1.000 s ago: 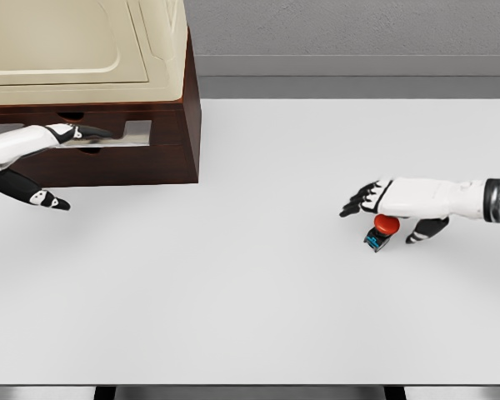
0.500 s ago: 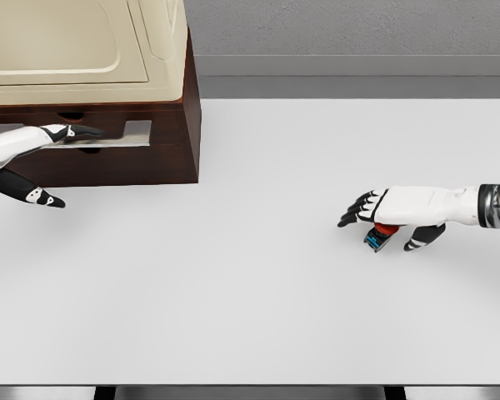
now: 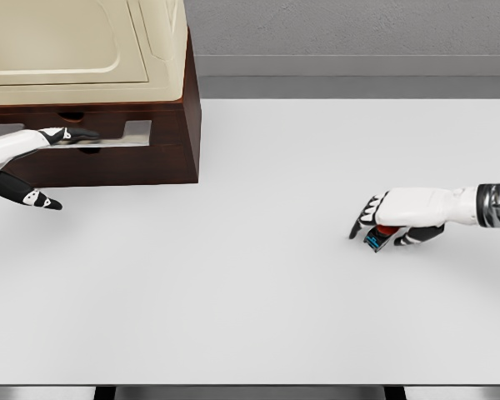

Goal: Open the cabinet drawer with left arm, and place a switch into the drawer with right arm

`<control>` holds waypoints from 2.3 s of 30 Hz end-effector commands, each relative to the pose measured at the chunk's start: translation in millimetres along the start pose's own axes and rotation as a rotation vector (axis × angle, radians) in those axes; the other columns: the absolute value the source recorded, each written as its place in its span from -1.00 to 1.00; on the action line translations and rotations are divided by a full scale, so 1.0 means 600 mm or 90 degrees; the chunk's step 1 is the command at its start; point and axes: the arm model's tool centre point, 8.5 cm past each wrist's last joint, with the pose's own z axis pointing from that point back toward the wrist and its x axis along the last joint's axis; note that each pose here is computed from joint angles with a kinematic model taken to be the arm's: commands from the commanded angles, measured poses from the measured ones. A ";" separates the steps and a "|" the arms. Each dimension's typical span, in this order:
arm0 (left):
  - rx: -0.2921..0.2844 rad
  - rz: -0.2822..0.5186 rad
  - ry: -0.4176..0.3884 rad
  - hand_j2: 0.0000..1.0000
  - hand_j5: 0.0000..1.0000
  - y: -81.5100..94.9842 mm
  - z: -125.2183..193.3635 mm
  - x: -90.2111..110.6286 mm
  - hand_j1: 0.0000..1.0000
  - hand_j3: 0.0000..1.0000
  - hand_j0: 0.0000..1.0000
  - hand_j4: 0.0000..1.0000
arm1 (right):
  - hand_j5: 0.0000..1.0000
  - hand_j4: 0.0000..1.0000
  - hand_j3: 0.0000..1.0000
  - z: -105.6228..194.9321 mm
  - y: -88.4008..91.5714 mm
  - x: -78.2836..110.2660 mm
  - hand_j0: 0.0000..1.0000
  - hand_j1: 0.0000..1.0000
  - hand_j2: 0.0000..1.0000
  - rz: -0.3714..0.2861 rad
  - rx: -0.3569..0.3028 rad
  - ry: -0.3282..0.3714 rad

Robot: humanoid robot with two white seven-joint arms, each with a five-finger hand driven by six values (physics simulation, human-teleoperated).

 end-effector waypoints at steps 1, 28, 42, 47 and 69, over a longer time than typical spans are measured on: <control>0.000 0.002 0.000 1.00 1.00 0.001 0.001 0.001 1.00 1.00 1.00 1.00 | 0.39 0.39 0.39 0.005 0.000 -0.008 0.39 0.39 0.39 -0.004 -0.002 0.011; -0.036 0.006 -0.032 1.00 1.00 -0.005 0.023 0.049 1.00 1.00 1.00 1.00 | -0.14 -0.14 -0.14 -0.004 -0.067 0.018 -0.14 -0.14 -0.14 0.056 -0.047 -0.016; -0.047 0.027 -0.044 1.00 1.00 -0.013 0.038 0.067 1.00 1.00 1.00 1.00 | -0.15 -0.15 -0.15 -0.028 -0.143 0.063 -0.15 -0.15 -0.15 0.098 -0.118 -0.073; -0.049 0.029 -0.042 1.00 1.00 -0.010 0.045 0.072 1.00 1.00 1.00 1.00 | -0.15 -0.15 -0.15 -0.030 -0.157 0.067 -0.15 -0.15 -0.15 0.097 -0.129 -0.081; -0.026 0.049 -0.014 1.00 1.00 -0.002 0.065 0.050 1.00 1.00 1.00 1.00 | -0.15 -0.15 -0.15 -0.058 -0.214 0.097 -0.15 -0.15 -0.15 0.099 -0.178 -0.133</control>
